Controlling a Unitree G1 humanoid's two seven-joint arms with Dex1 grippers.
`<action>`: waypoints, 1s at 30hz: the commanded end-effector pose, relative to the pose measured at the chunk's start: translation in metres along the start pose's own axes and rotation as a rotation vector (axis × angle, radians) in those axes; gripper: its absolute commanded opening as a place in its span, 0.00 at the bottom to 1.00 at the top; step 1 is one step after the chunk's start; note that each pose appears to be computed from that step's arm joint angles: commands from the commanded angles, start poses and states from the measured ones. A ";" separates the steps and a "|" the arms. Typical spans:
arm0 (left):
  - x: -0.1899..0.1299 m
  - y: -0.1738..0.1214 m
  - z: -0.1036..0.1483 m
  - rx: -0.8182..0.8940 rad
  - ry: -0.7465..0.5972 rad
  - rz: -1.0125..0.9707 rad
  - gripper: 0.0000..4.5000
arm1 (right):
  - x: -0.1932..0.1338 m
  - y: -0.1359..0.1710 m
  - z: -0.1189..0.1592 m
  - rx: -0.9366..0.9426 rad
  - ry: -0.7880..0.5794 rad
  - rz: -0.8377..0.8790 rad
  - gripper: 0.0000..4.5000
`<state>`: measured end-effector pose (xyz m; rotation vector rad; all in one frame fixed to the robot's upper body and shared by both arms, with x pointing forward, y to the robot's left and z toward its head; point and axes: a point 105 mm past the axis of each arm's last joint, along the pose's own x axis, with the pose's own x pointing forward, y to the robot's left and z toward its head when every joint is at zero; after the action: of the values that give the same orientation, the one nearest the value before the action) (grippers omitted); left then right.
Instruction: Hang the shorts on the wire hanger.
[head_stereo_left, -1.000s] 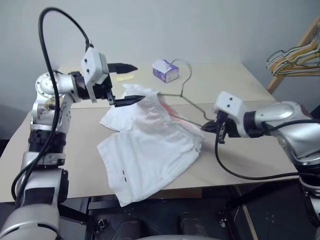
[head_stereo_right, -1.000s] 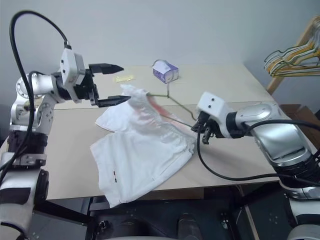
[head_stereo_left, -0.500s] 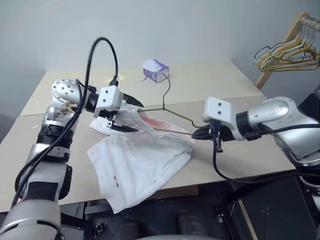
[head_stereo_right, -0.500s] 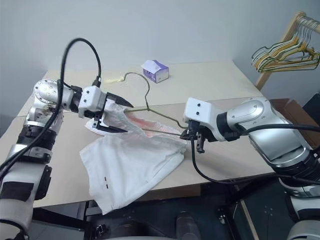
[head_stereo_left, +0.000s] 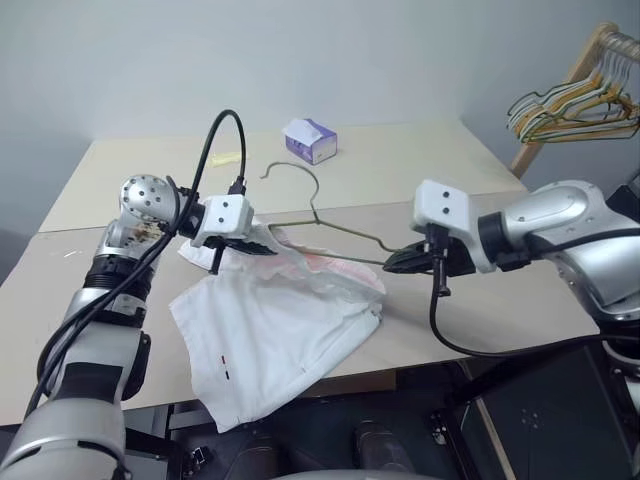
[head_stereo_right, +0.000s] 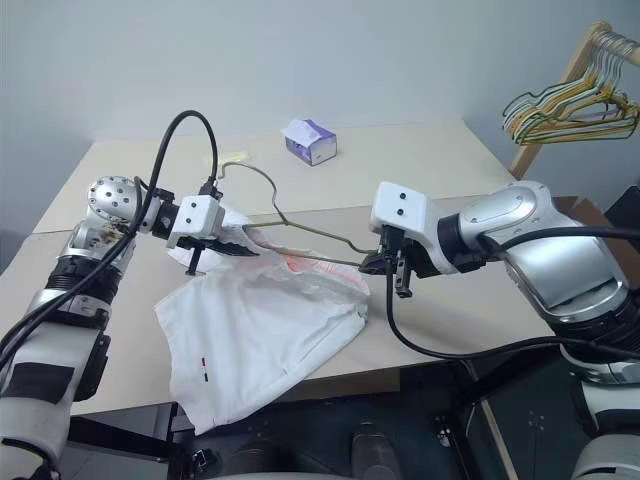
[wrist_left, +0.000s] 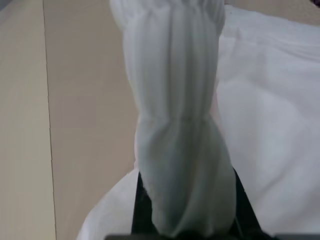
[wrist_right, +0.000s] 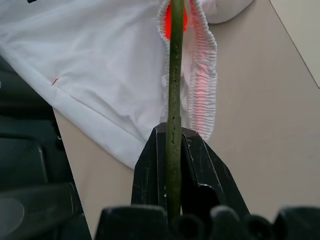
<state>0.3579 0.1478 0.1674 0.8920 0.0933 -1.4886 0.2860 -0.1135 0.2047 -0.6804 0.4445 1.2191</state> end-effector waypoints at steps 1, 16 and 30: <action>-0.009 0.008 0.013 0.015 -0.045 0.048 0.00 | -0.006 0.001 0.011 -0.094 -0.041 -0.009 0.06; -0.028 -0.002 0.013 -0.209 -0.137 0.146 0.00 | -0.083 -0.030 -0.046 0.208 -0.112 -0.449 0.99; -0.027 -0.003 0.020 -0.226 -0.155 0.169 0.00 | 0.043 0.022 -0.070 0.586 -0.408 -0.343 0.99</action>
<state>0.3429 0.1588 0.1788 0.5794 0.1359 -1.3677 0.2728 -0.1315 0.1089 0.0294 0.3680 0.8276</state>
